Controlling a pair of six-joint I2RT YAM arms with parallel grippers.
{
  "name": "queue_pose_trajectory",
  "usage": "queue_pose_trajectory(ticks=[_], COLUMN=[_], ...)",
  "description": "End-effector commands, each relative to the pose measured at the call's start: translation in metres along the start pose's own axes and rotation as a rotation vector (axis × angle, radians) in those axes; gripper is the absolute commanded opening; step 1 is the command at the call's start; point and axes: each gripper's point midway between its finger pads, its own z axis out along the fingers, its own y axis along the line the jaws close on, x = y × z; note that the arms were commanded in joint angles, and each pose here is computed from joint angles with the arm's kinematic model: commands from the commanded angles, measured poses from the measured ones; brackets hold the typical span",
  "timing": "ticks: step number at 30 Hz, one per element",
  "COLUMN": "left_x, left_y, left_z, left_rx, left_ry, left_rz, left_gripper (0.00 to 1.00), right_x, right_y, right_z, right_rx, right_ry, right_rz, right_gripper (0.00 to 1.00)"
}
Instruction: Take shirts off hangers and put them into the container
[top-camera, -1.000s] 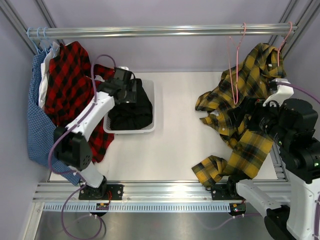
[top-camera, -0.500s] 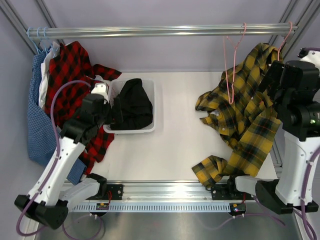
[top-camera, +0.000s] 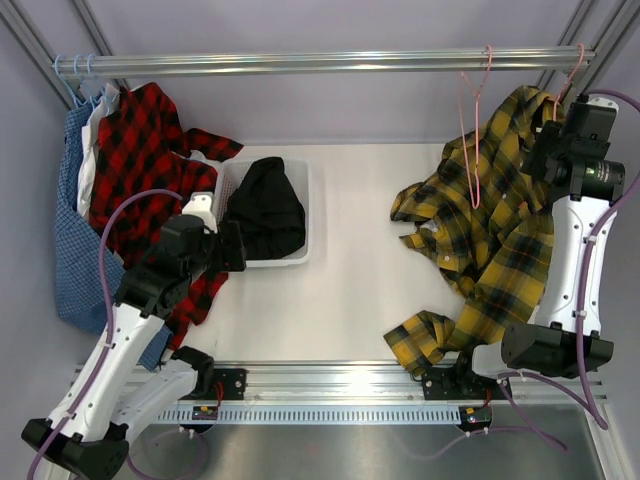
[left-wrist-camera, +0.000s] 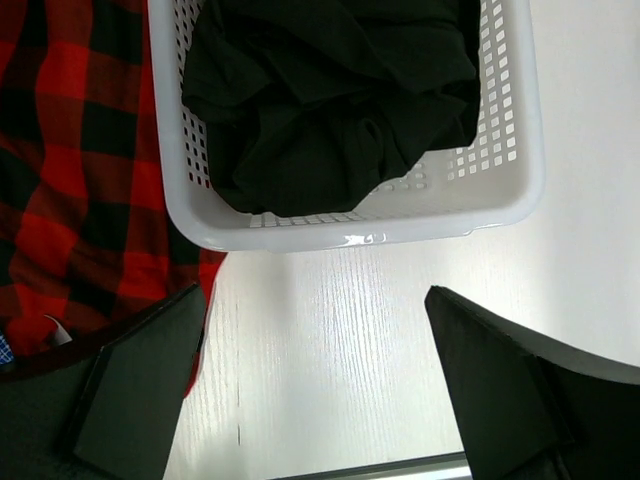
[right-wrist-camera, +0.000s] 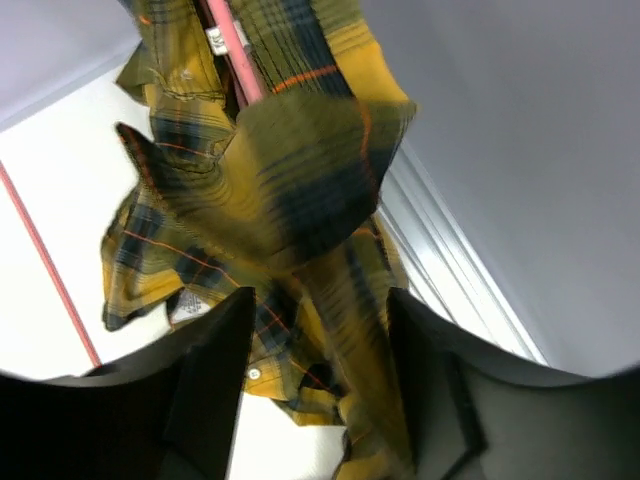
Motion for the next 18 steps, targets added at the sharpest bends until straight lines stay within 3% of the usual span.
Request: queue_pose_trajectory(ticks=[1, 2, 6, 11, 15, 18], left_x=[-0.005, -0.004, 0.000, 0.000, -0.004, -0.003], left_y=[-0.009, -0.010, -0.009, -0.006, -0.006, -0.007], left_z=[-0.004, -0.004, -0.002, -0.002, -0.002, -0.001], left_rx=[0.049, 0.054, 0.051, 0.038, 0.032, 0.035], left_ry=[-0.034, -0.030, -0.027, -0.026, -0.034, -0.029], left_rz=[-0.016, -0.016, -0.014, -0.006, -0.004, -0.003], left_gripper=[0.99, 0.99, 0.99, 0.99, 0.99, 0.99], right_x=[-0.029, -0.032, -0.054, -0.070, -0.091, -0.085], right_y=[0.019, 0.019, 0.033, 0.047, 0.052, 0.053], right_z=[-0.006, -0.009, -0.029, -0.047, -0.082, -0.092], right_rx=[-0.115, -0.123, -0.215, -0.308, -0.368, -0.392], right_ry=[-0.107, -0.123, -0.208, -0.250, -0.362, -0.356], right_rz=[-0.034, -0.036, -0.058, -0.076, -0.066, -0.057], right_gripper=[0.51, 0.45, 0.02, 0.00, 0.00, 0.00])
